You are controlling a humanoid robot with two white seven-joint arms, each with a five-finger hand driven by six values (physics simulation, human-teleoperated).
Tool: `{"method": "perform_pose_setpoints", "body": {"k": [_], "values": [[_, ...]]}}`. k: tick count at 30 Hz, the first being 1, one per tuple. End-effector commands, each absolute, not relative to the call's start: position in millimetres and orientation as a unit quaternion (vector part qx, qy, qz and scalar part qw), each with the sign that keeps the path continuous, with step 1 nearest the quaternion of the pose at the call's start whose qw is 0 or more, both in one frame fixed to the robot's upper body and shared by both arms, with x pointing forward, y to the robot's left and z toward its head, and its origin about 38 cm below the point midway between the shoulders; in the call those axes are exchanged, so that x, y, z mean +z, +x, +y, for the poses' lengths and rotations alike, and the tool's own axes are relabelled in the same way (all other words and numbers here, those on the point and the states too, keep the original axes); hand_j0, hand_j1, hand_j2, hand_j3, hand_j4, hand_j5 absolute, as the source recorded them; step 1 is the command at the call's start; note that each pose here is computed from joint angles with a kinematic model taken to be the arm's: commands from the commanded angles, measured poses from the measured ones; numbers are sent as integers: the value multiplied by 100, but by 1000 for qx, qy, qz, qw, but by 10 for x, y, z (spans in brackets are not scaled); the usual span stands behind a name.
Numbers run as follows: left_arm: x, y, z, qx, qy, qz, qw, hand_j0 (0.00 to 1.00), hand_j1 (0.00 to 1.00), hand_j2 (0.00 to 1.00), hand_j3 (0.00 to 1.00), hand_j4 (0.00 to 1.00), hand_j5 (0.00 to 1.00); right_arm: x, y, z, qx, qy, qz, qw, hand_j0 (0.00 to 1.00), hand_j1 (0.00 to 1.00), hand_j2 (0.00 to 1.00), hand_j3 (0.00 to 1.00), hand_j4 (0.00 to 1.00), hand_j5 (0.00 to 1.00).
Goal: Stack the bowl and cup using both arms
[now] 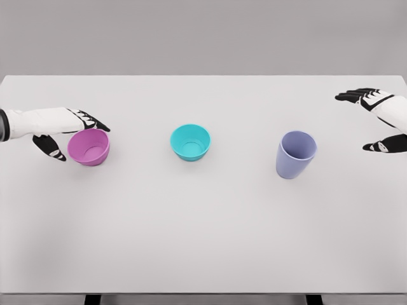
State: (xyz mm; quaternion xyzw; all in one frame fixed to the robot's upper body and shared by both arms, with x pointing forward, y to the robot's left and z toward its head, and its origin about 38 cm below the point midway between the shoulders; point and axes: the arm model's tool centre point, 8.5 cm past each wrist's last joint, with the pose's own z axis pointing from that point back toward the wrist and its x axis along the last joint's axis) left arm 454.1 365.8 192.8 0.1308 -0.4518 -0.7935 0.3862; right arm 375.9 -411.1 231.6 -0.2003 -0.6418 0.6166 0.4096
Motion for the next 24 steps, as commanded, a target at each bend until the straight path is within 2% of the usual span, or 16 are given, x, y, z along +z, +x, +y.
{"method": "perform_pose_setpoints", "body": {"k": [1,24], "values": [[1933,4542,3658,-792,130,-454,388,99,99,99,99,99,99,2324,3760,-4128,615,-200,-642,412,100,100,100,100,100,100],[1894,4539,3587,-796,126,-453,382,99,99,99,99,99,99,2331,3758,-4131,617,-201,-640,411,100,100,100,100,100,100]]}}
